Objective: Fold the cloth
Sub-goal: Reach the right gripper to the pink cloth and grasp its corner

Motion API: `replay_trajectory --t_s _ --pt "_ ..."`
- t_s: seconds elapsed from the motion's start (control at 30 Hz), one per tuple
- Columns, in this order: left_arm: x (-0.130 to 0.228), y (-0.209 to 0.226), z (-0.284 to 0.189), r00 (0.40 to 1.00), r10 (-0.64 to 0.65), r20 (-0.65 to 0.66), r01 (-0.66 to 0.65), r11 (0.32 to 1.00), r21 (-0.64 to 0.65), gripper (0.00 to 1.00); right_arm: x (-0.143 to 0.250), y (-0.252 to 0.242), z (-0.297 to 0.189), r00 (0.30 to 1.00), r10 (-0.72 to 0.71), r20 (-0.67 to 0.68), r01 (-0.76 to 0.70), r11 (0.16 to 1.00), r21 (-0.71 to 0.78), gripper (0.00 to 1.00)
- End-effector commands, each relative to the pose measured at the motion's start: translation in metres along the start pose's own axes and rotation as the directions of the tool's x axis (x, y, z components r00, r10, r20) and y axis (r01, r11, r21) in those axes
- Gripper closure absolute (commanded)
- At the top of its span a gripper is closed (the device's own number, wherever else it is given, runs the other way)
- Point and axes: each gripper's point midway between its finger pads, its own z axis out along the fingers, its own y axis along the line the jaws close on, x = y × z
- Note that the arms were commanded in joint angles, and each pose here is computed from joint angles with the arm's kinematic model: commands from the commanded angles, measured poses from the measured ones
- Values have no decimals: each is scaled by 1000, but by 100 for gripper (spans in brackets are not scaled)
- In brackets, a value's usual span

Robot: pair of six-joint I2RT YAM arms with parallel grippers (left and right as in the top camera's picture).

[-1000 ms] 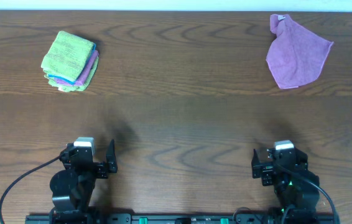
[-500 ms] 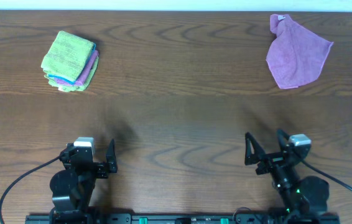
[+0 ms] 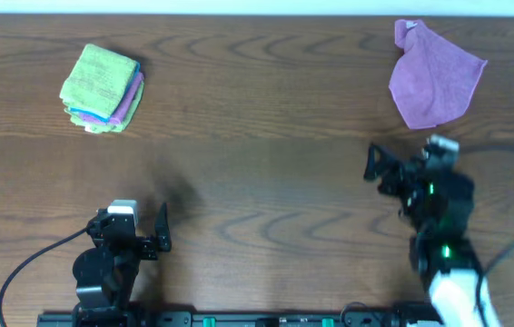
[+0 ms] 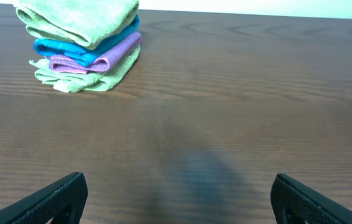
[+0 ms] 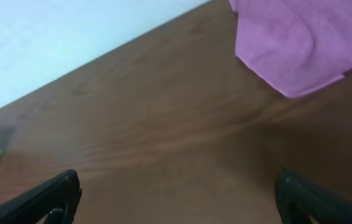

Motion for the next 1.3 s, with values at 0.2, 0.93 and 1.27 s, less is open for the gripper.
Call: replay_trajectory --t_s 0.2,0.93,1.27 --pt "9 0 3 1000 -6 -21 6 1000 0 4 -48 -34 59 983 84 -165 -51 979 197 1" --pt "9 0 3 1000 -6 -21 6 1000 0 4 -43 -102 128 961 238 -139 -182 927 328 4" --pt "9 0 3 1000 -6 -21 6 1000 -1 5 -37 -135 156 954 294 -50 -255 892 372 10"
